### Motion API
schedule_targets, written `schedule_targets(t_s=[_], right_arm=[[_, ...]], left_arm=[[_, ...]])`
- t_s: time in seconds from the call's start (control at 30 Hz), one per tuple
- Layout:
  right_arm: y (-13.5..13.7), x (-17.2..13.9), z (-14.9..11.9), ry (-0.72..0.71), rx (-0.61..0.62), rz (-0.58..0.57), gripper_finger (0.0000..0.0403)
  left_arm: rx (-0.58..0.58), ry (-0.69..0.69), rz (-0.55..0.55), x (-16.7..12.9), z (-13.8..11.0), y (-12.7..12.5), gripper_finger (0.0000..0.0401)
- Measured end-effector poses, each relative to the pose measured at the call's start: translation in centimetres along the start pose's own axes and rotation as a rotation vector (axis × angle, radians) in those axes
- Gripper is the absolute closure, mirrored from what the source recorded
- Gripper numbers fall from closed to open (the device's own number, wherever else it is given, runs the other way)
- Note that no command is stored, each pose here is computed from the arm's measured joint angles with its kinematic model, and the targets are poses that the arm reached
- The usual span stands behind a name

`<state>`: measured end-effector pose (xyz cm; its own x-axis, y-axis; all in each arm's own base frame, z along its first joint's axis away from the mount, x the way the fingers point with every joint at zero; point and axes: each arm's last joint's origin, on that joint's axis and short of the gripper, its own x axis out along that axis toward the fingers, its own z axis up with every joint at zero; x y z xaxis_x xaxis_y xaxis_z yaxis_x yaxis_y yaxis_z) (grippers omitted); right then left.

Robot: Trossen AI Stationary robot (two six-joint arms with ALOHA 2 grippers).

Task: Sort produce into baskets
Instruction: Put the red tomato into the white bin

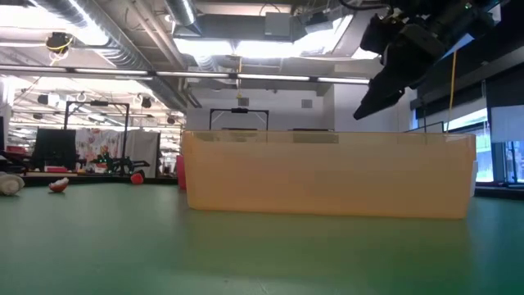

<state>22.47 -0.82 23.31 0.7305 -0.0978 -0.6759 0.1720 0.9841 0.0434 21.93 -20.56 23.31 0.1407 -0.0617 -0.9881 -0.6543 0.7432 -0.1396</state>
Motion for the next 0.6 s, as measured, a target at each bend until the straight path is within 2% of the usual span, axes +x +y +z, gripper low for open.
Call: schedule_targets(t_s=[0.17,0.37,0.6], right_arm=[[0.0,0.0,-0.1,0.008,0.0,-0.001,0.0004],[0.0,0.0,-0.1,0.007,0.0,-0.001,0.0004],[0.0,0.0,-0.1,0.01,-0.005,-0.001,0.0004]], left_arm=[[-0.126,0.058,-0.031,-0.1,-1.8,-0.4,0.0012],[-0.276,0.189,0.053,0.0,-3.9,0.2,0.0012],[-0.335,0.324,0.199,1.6,-6.0,2.0,0.0012]])
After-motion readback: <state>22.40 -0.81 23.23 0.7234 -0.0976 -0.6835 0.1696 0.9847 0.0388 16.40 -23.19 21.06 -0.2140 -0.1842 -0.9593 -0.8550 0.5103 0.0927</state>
